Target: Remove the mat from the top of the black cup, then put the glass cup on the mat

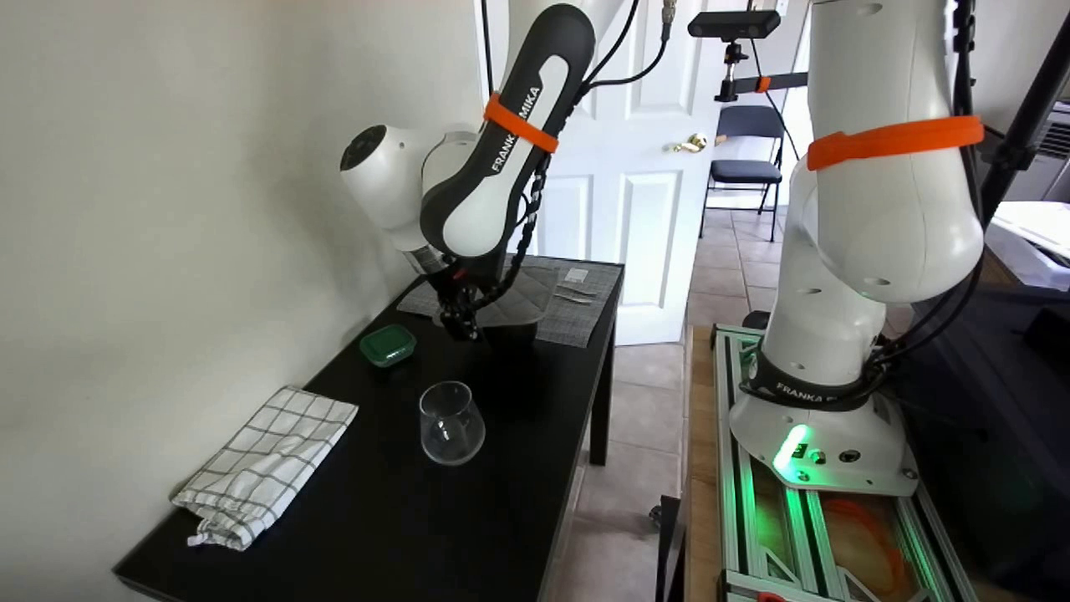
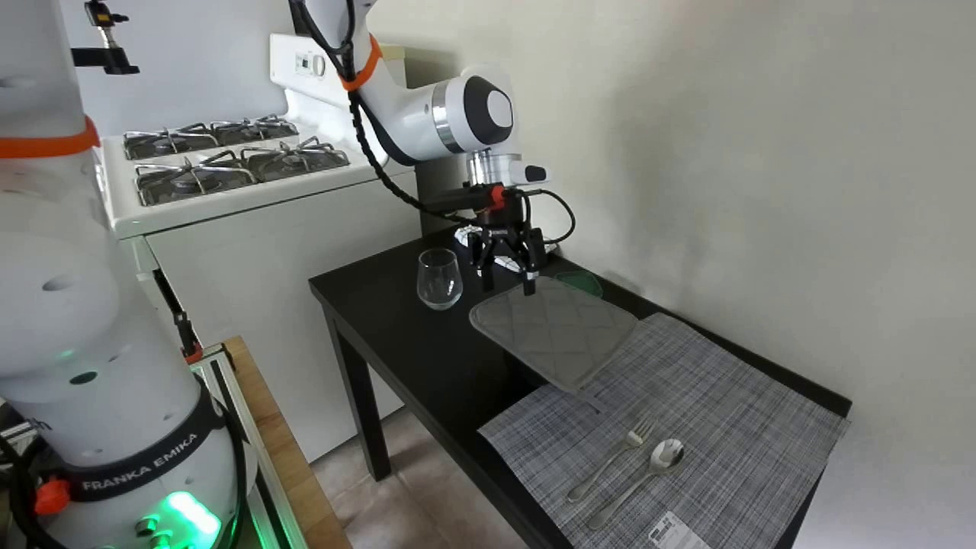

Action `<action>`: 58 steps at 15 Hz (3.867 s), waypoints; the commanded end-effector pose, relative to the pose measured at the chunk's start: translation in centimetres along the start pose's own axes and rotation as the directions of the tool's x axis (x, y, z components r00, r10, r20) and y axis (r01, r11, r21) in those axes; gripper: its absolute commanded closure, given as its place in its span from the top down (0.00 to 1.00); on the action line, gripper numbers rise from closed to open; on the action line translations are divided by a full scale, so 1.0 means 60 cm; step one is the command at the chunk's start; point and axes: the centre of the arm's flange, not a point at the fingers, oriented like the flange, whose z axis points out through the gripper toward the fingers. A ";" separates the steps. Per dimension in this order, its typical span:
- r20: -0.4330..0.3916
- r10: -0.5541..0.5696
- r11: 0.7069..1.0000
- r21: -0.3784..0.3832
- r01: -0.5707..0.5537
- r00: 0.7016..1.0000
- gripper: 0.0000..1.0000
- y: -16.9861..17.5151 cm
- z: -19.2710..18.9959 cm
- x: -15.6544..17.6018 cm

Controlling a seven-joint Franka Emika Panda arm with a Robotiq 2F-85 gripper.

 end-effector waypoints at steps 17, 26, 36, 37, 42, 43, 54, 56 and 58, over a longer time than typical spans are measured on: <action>0.042 -0.109 0.974 -0.193 0.115 0.993 0.00 -0.013 0.006 -0.015; 0.000 -0.115 0.955 -0.277 0.111 0.993 0.02 0.023 -0.125 -0.016; -0.112 -0.134 0.976 -0.188 0.111 0.985 0.02 -0.017 -0.278 0.002; -0.162 -0.142 0.977 -0.182 0.112 0.976 0.02 -0.026 -0.295 0.008; -0.388 -0.272 0.958 -0.192 0.211 0.881 0.02 -0.079 -0.340 0.034; -0.411 -0.312 0.948 -0.201 0.249 0.857 0.02 -0.089 -0.338 0.037; -0.243 -0.443 0.896 -0.082 0.437 0.863 0.02 -0.167 -0.220 0.033; -0.177 -0.417 0.909 -0.069 0.411 0.892 0.02 -0.165 -0.203 0.031; -0.111 -0.384 0.923 -0.048 0.381 0.917 0.02 -0.162 -0.188 0.030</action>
